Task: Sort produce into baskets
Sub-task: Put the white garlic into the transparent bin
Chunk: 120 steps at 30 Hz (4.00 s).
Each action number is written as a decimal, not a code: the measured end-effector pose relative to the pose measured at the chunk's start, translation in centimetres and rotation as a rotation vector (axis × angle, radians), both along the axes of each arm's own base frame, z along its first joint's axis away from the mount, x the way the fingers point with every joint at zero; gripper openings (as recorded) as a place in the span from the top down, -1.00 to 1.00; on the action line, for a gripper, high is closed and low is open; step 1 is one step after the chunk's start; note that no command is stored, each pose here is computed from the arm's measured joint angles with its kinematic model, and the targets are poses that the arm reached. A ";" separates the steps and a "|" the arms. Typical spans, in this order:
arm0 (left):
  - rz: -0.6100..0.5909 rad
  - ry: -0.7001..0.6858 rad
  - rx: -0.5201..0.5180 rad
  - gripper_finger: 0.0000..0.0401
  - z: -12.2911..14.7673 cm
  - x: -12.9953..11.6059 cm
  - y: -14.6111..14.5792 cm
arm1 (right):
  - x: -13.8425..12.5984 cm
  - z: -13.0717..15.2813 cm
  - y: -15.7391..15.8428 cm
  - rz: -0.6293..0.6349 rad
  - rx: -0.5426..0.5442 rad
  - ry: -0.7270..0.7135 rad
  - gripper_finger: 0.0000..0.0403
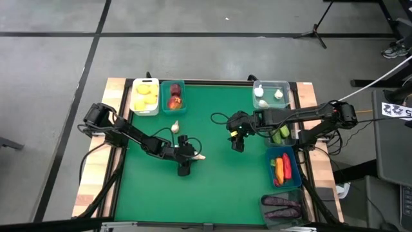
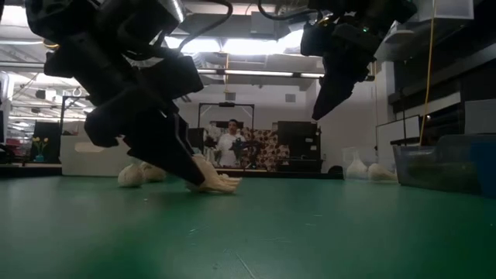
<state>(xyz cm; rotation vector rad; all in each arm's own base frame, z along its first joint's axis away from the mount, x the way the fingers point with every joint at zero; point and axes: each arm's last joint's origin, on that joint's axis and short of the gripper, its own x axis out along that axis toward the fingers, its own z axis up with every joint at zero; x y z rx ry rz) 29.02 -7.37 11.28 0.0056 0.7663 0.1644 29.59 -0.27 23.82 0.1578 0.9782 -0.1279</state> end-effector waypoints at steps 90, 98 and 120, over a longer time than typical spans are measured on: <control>-0.118 -1.209 0.283 0.17 19.1 -0.3 3.5 | 5.7 11.7 3.7 0.346 -0.463 -1.363 -0.13; -0.118 -1.209 0.282 0.17 19.1 -0.3 3.5 | 5.8 11.5 3.7 0.351 -0.455 -1.338 0.06; -0.100 -1.166 0.331 0.17 19.0 -0.3 3.6 | 5.7 11.6 3.7 0.336 -0.432 -1.334 0.54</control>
